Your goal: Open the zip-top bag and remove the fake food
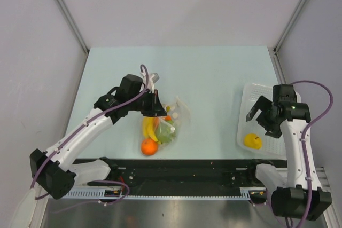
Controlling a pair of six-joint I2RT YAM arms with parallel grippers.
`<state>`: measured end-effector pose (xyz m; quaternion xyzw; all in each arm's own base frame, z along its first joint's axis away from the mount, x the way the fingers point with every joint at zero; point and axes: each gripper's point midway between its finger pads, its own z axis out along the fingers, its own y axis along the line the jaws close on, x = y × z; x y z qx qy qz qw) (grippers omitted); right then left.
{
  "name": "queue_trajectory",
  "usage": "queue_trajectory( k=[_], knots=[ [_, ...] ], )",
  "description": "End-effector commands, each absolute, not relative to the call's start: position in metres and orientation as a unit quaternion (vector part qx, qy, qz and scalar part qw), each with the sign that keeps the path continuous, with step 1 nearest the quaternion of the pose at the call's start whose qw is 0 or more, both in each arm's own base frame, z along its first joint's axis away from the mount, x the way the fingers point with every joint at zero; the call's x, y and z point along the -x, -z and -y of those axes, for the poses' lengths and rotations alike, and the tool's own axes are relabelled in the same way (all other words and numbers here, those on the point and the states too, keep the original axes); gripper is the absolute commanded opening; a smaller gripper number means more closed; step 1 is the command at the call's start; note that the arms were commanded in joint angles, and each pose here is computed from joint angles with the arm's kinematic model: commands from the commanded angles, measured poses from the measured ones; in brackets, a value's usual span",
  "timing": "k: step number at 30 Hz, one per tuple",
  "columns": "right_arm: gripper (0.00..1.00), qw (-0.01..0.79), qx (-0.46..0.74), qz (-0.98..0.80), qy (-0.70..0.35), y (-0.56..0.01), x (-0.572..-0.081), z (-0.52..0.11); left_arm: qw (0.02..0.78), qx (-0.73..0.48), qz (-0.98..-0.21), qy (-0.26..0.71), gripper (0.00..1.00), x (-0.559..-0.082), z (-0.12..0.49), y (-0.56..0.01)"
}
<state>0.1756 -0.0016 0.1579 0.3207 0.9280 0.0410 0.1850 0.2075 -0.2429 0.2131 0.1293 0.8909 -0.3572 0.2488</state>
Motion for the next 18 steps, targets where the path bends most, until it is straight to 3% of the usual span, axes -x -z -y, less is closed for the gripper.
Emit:
queue_trajectory(
  k=[1, 7, 18],
  knots=[
    [1.00, 0.252, -0.283, -0.925, -0.027, -0.193, -0.178, -0.004, 0.269, -0.111, -0.865, 0.409, 0.00, -0.201, 0.251, -0.237],
    [1.00, 0.303, -0.204, -0.924, -0.114, -0.227, -0.199, -0.073, 0.248, -0.087, -0.866, 0.425, 0.00, -0.180, 0.243, -0.232],
    [1.00, 0.363, -0.004, -0.880, -0.307, -0.287, -0.199, -0.269, 0.314, -0.070, -0.854, 0.408, 0.00, -0.165, 0.213, -0.252]
  ],
)
